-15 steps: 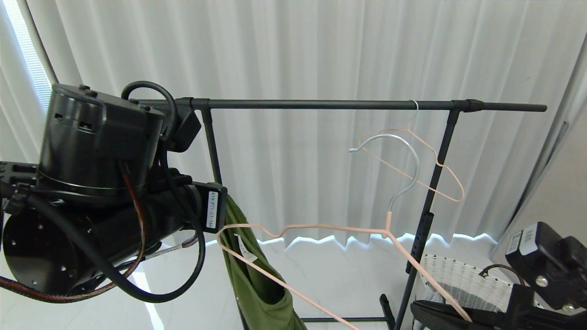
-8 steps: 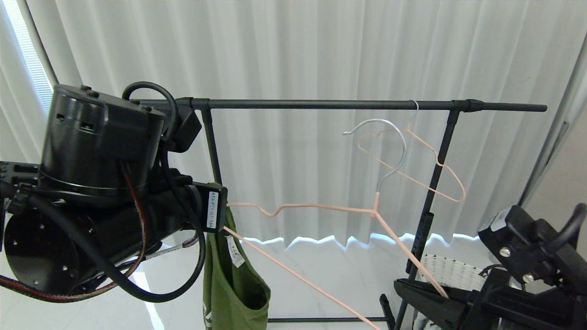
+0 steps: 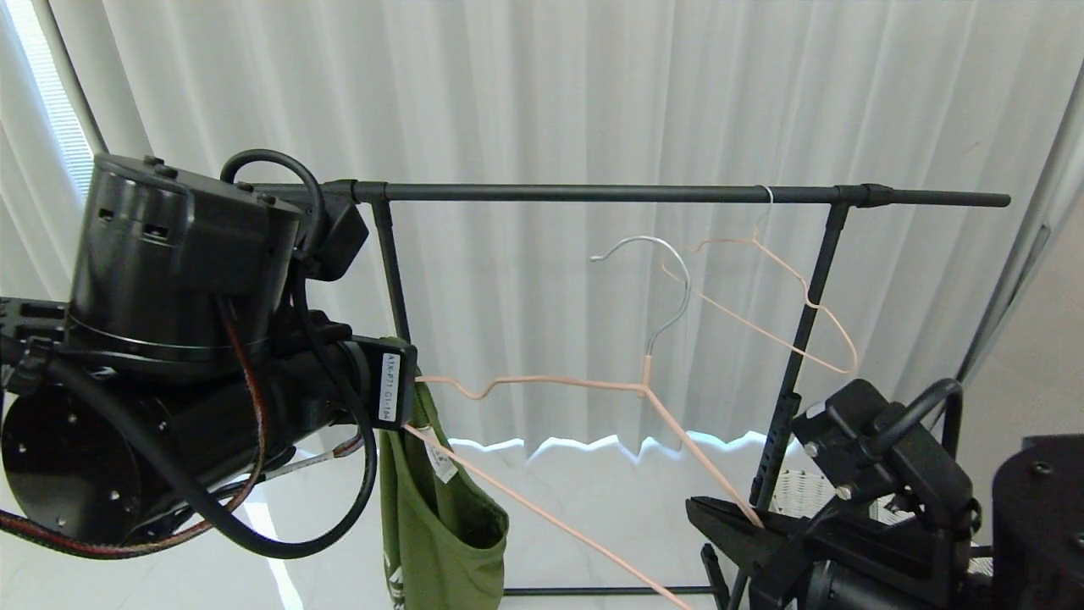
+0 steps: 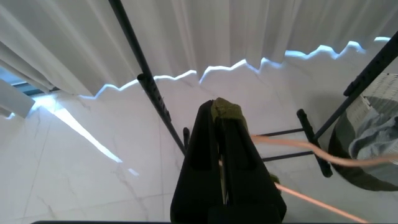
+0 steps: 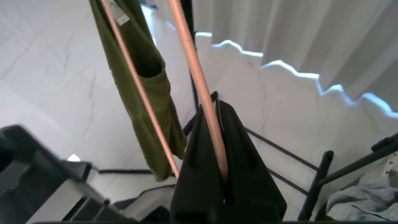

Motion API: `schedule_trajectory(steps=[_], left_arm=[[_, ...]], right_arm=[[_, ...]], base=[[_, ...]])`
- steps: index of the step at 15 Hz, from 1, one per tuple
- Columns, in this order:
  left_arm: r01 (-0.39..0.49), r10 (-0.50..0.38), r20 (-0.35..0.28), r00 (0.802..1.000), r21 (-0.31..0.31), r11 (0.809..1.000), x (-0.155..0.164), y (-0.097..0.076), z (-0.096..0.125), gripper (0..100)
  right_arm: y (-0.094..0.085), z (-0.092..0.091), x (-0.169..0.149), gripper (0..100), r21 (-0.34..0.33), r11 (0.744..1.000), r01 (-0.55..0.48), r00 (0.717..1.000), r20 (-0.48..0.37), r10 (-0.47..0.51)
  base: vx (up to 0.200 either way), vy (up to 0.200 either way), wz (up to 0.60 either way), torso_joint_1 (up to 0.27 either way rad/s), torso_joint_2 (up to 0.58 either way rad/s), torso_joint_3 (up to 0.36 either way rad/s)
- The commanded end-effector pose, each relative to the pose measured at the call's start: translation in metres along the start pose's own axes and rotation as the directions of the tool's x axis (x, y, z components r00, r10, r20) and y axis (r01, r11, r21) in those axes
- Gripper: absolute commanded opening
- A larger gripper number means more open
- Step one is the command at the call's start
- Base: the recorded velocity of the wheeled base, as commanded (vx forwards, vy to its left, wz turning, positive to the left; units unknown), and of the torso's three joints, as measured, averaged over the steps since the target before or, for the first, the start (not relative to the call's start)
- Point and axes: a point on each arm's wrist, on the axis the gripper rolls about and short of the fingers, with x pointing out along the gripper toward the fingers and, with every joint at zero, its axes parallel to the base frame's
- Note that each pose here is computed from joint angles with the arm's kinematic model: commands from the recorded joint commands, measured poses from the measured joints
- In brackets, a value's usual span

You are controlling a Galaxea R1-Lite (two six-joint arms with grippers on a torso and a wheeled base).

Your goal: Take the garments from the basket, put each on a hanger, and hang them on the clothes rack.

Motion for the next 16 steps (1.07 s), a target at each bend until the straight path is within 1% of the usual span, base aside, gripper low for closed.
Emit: schedule_trajectory(steps=[1, 4, 5, 6, 7, 8, 10, 12, 13, 14, 16], left_arm=[[-0.002, 0.002, -0.002, 1.000, 0.000, 1.000, 0.000, 0.000, 0.000, 0], [-0.008, 0.008, -0.010, 1.000, 0.000, 1.000, 0.003, 0.000, -0.001, 0], [-0.009, 0.009, -0.014, 1.000, -0.011, 1.000, 0.005, -0.001, -0.001, 0], [-0.005, 0.005, -0.012, 1.000, -0.040, 0.999, 0.006, -0.003, 0.000, 0], [-0.005, 0.005, -0.012, 1.000, -0.045, 0.999, 0.006, -0.004, 0.001, 0], [-0.003, 0.002, -0.004, 1.000, -0.063, 0.998, 0.006, -0.004, 0.003, 0], [0.002, 0.000, 0.015, 1.000, -0.098, 0.995, 0.004, -0.004, 0.009, 0], [0.003, -0.001, 0.018, 1.000, -0.107, 0.994, 0.004, -0.004, 0.011, 0], [0.005, -0.003, 0.018, 1.000, -0.110, 0.994, 0.004, -0.004, 0.011, 0], [0.004, -0.001, 0.019, 1.000, -0.130, 0.992, 0.005, -0.004, 0.012, 0], [0.008, -0.004, 0.027, 1.000, -0.147, 0.989, 0.004, -0.005, 0.015, 0]], right_arm=[[0.000, -0.008, 0.020, 0, -0.009, 0.998, 0.062, 0.998, -0.016, -0.062], [0.004, -0.007, 0.031, 0, -0.006, 0.995, 0.098, 0.995, -0.004, -0.098], [0.007, -0.006, 0.037, 0, -0.004, 0.995, 0.104, 0.995, -0.001, -0.104], [0.013, -0.005, 0.048, 0, -0.006, 0.994, 0.111, 0.994, -0.003, -0.111], [0.014, -0.004, 0.051, 0, -0.006, 0.994, 0.111, 0.994, -0.003, -0.111], [0.022, -0.003, 0.059, 0, -0.007, 0.995, 0.099, 0.995, -0.003, -0.099], [0.036, -0.002, 0.061, 0, -0.007, 0.998, 0.056, 0.998, -0.002, -0.056], [0.048, -0.005, 0.055, 0, 0.007, 1.000, -0.009, 1.000, -0.013, 0.009], [0.054, -0.006, 0.051, 0, 0.024, 0.998, -0.053, 0.998, -0.023, 0.053], [0.063, -0.007, 0.041, 0, 0.050, 0.989, -0.137, 0.990, -0.037, 0.138], [0.070, -0.009, 0.036, 0, 0.059, 0.969, -0.240, 0.967, -0.076, 0.244]], base=[[0.000, 0.000, 0.00, 0.000, 0.00, 0.000], [0.000, 0.000, 0.00, 0.000, 0.00, 0.000], [0.000, 0.000, 0.00, 0.000, 0.00, 0.000], [0.000, 0.000, 0.00, 0.000, 0.00, 0.000], [0.000, 0.000, 0.00, 0.000, 0.00, 0.000], [0.000, 0.000, 0.00, 0.000, 0.00, 0.000], [0.000, 0.000, 0.00, 0.000, 0.00, 0.000], [0.000, 0.000, 0.00, 0.000, 0.00, 0.000], [0.000, 0.000, 0.00, 0.000, 0.00, 0.000], [0.000, 0.000, 0.00, 0.000, 0.00, 0.000], [0.000, 0.000, 0.00, 0.000, 0.00, 0.000]])
